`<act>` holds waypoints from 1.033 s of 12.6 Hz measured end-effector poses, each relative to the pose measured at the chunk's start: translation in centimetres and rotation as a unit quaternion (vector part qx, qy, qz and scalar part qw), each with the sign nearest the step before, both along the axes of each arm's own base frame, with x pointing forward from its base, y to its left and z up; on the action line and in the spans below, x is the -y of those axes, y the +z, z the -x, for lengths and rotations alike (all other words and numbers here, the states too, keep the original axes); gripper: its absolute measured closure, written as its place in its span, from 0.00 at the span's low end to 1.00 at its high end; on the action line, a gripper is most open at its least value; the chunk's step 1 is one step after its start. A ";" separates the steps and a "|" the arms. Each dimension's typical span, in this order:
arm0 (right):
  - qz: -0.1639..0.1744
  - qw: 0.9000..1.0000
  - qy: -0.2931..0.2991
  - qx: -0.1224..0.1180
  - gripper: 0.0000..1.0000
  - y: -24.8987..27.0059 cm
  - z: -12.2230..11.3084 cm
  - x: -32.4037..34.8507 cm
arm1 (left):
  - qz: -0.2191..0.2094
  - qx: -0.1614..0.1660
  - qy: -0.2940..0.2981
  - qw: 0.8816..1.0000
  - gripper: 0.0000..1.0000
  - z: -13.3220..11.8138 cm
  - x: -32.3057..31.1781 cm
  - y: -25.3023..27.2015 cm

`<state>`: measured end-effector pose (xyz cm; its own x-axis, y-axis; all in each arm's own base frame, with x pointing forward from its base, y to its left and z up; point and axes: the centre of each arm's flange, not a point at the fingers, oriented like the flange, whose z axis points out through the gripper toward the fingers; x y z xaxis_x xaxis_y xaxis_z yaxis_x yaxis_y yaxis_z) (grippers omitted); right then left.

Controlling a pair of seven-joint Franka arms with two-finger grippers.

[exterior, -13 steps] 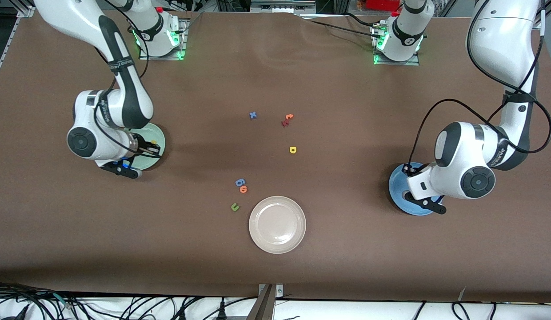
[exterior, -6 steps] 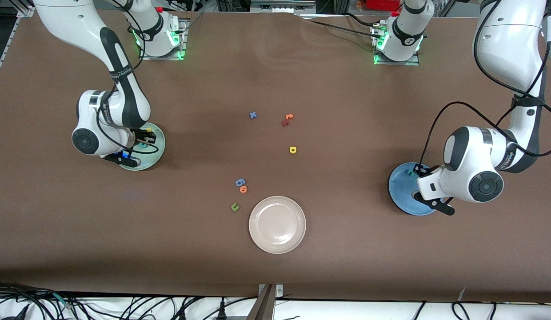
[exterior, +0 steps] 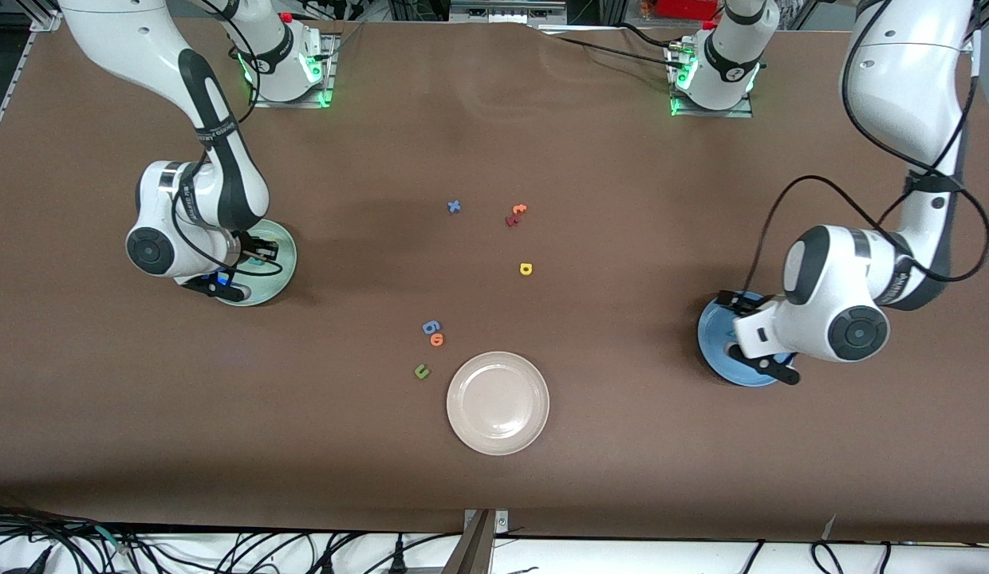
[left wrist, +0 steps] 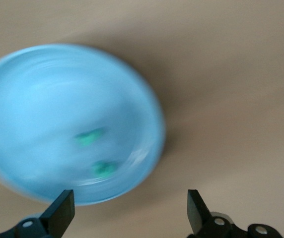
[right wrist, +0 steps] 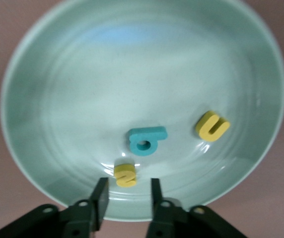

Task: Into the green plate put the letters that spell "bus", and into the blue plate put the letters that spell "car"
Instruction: 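Withdraw the right gripper to rest while the left gripper reaches yellow a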

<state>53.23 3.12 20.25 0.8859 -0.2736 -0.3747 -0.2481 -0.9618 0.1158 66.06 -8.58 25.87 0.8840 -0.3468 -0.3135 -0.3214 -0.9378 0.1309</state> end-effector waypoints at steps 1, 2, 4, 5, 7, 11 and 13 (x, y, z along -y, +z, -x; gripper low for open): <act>-0.004 1.000 -0.003 -0.003 0.42 1.8 -0.8 0.1 | 0.016 0.007 0.024 1.000 0.00 0.1 2.8 -0.4; -0.009 1.000 -0.006 -0.010 0.31 4.2 -1.7 0.3 | 0.026 0.009 0.043 0.999 0.00 0.5 5.5 -0.9; -0.015 1.000 -0.012 -0.008 0.10 9.4 -3.8 1.0 | 0.032 0.007 0.077 0.996 0.00 1.5 10.1 -1.3; -0.018 1.000 -0.015 -0.006 0.01 11.9 -4.7 1.3 | 0.031 0.009 0.092 0.995 0.00 2.1 12.6 -1.3; -0.019 1.000 -0.016 0.011 0.01 16.4 -6.5 1.8 | 0.033 0.024 0.124 0.991 0.00 3.7 17.9 -1.5; -0.022 0.998 -0.006 0.064 0.00 24.0 -9.2 2.0 | 0.042 0.067 0.200 0.977 0.00 9.5 27.5 -4.4; -0.028 0.996 0.015 0.080 0.00 28.0 -9.8 1.3 | 0.029 0.073 0.206 0.975 0.00 12.1 30.6 -5.2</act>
